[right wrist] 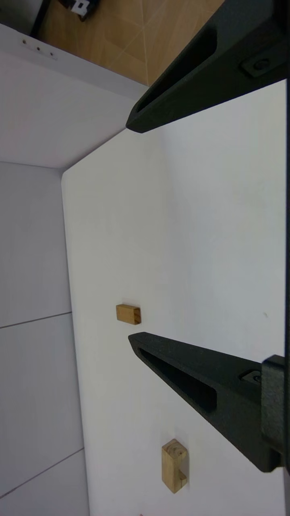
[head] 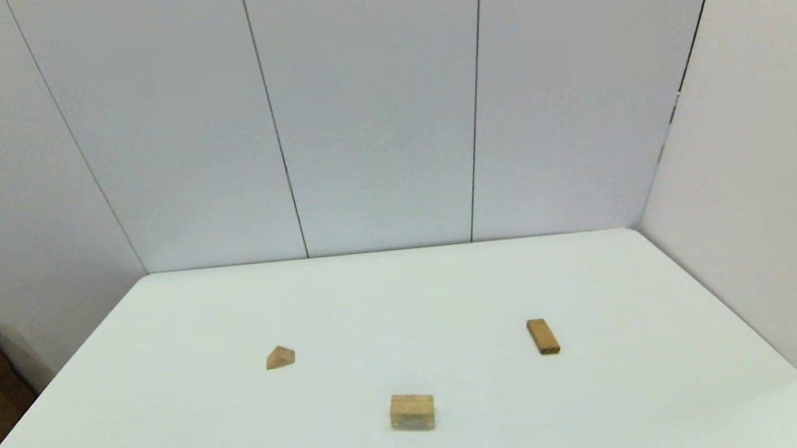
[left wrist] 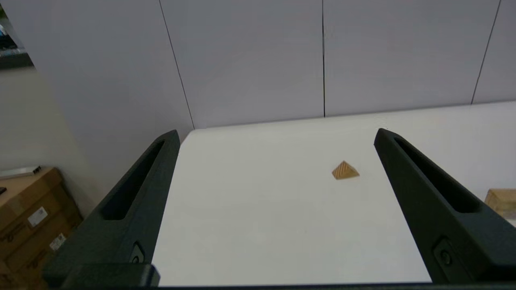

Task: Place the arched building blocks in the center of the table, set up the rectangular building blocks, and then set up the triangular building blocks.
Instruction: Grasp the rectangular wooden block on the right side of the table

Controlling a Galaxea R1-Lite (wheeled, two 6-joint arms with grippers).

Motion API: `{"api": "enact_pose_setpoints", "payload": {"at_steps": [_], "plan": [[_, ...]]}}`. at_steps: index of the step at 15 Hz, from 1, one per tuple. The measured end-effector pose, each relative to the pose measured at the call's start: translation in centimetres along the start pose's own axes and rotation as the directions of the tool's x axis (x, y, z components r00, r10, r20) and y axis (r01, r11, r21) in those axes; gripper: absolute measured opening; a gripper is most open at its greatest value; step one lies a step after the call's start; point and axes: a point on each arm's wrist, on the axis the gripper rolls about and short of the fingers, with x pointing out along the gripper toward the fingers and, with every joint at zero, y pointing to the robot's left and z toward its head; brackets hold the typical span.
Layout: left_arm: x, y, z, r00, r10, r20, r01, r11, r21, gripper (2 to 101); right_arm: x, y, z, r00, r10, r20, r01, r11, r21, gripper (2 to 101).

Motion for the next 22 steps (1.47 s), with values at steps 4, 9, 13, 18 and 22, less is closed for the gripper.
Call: {"api": "enact_pose_setpoints", "payload": {"at_steps": [4, 9, 13, 18, 22], "plan": [[0.0, -0.1, -0.7, 0.997, -0.036, -0.069, 0.036, 0.999, 0.004, 97.8, 0.0, 0.0, 0.0, 1.0, 0.0, -0.001, 0.0, 1.0, 0.0, 98.0], [-0.1, -0.4, -1.6, 0.984, -0.102, -0.146, 0.1, 0.995, -0.023, 97.8, 0.0, 0.0, 0.0, 1.0, 0.0, 0.0, 0.0, 1.0, 0.0, 98.0], [-0.1, -0.4, -1.6, 0.984, -0.098, -0.147, 0.091, 0.994, -0.058, 97.8, 0.0, 0.0, 0.0, 1.0, 0.0, -0.001, 0.0, 1.0, 0.0, 98.0], [-0.1, -0.3, -1.6, 0.986, -0.067, -0.151, 0.039, 0.982, -0.183, 97.8, 0.0, 0.0, 0.0, 1.0, 0.0, 0.0, 0.0, 1.0, 0.001, 98.0], [-0.1, -0.3, -1.6, 0.987, -0.057, -0.152, 0.027, 0.982, -0.189, 97.8, 0.0, 0.0, 0.0, 1.0, 0.0, 0.0, 0.0, 1.0, 0.0, 98.0]]}}
